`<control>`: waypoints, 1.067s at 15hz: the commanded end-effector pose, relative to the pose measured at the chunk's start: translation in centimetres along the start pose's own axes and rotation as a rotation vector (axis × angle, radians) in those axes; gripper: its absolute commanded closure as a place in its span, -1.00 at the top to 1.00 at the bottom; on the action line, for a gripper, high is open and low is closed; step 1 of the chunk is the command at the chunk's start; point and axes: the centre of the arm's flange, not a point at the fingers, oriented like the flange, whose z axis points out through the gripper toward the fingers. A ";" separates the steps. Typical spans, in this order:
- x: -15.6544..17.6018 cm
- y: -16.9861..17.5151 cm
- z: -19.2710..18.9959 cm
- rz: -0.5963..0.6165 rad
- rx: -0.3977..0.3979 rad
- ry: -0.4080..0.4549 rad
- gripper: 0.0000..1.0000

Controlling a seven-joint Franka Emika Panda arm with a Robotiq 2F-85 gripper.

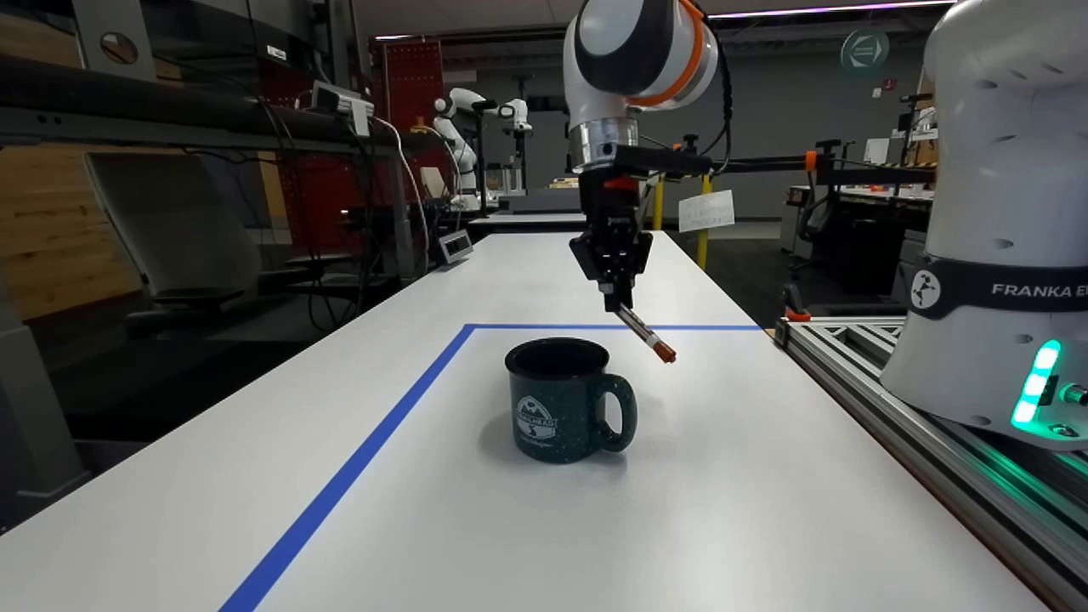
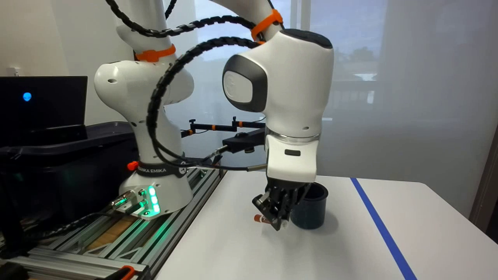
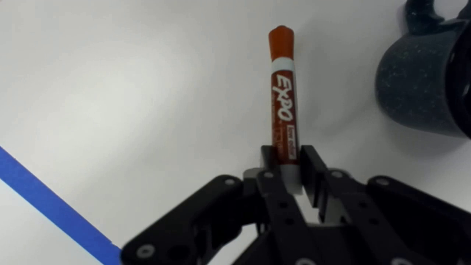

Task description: Remove the marker out of the cup

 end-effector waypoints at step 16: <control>3.1 -7.2 6.4 -0.209 -0.024 0.249 -0.03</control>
